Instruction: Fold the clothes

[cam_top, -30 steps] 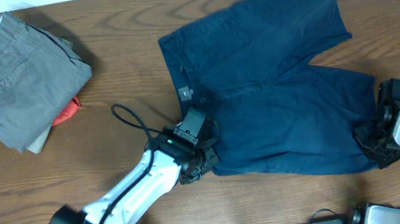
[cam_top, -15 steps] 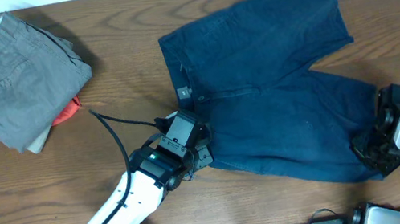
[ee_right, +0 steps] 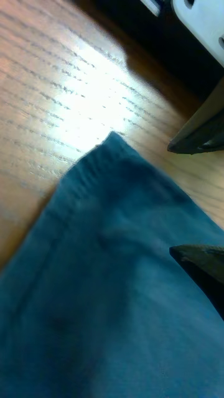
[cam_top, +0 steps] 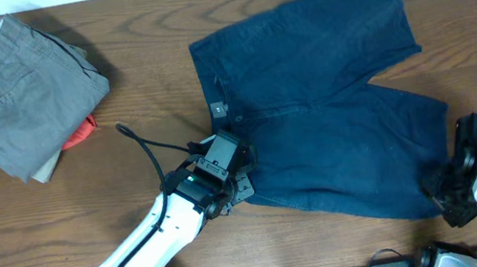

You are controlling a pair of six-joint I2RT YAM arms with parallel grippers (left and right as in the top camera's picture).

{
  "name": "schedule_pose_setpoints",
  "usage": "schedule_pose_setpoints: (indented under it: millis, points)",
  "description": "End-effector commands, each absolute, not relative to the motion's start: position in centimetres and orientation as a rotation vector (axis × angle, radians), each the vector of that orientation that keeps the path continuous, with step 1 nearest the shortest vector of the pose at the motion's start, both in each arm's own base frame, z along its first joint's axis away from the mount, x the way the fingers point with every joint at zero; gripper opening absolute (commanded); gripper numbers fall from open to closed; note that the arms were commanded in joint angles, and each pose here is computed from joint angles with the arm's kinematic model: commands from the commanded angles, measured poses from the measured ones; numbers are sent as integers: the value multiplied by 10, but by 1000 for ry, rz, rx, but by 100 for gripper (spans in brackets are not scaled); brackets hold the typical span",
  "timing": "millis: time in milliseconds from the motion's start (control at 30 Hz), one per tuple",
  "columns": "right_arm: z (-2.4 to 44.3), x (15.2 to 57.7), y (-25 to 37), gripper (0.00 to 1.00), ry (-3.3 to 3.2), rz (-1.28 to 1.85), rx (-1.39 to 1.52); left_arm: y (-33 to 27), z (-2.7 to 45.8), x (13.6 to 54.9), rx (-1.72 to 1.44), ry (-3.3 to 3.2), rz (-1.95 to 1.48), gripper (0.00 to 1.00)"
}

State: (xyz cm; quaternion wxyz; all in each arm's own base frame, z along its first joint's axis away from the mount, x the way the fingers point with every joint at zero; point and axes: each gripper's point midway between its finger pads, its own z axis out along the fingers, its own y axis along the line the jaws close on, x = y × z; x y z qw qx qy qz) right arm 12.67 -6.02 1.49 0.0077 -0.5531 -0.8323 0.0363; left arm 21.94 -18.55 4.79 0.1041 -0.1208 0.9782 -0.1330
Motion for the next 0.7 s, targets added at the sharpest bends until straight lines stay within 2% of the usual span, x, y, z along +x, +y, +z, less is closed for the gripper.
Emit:
schedule_pose_setpoints:
  millis: [0, 267, 400, 467, 667]
  points:
    - [-2, 111, -62, 45, -2513, 181, -1838, -180, 47, 223, -355, 2869, -353, 6]
    - [-30, 108, -73, 47, -2507, 248, -1994, -180, 48, 223, -355, 2868, -355, 6]
    - [-37, 113, -74, 24, -2536, 231, -2024, -182, 49, 226, -354, 2856, -369, 6]
    - [-37, 113, -74, 2, -2536, 229, -2021, -184, 49, 227, -353, 2849, -377, 6]
    - [-27, 141, -57, 1, -2736, -18, -1761, -183, 51, 227, -329, 2850, -374, 6]
